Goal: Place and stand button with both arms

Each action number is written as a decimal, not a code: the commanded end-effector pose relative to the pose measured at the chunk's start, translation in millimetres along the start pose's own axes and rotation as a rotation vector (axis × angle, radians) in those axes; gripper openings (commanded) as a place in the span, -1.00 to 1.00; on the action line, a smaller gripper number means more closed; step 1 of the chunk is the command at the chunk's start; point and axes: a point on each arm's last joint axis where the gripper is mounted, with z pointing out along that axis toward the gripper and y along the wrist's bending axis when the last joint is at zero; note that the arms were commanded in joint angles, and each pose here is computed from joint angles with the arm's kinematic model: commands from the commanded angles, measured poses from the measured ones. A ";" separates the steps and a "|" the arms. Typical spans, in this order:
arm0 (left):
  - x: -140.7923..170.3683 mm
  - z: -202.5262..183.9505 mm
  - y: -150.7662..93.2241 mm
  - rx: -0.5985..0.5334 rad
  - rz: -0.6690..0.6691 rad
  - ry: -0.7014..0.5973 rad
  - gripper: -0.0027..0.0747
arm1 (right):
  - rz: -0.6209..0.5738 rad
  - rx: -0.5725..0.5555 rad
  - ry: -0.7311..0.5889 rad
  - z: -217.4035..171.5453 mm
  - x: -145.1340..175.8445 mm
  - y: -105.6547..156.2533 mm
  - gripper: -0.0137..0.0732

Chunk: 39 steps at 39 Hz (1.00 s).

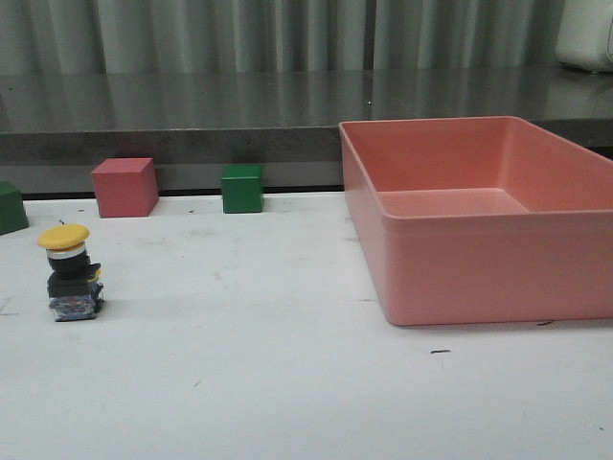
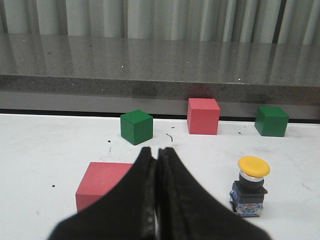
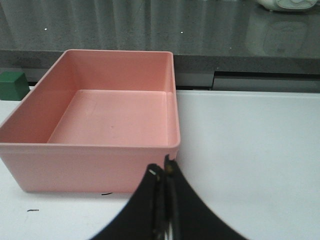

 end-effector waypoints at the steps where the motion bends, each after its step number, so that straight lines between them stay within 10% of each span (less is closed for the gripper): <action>1: -6.2 -1.8 0.2 -0.002 -0.015 -0.105 -0.98 | -0.008 -0.008 -0.133 -1.6 -0.9 1.4 -0.82; 39: -6.2 -1.8 0.2 -0.002 -0.015 -0.105 -0.98 | 0.012 -0.010 -0.134 13.5 45.6 0.4 -0.82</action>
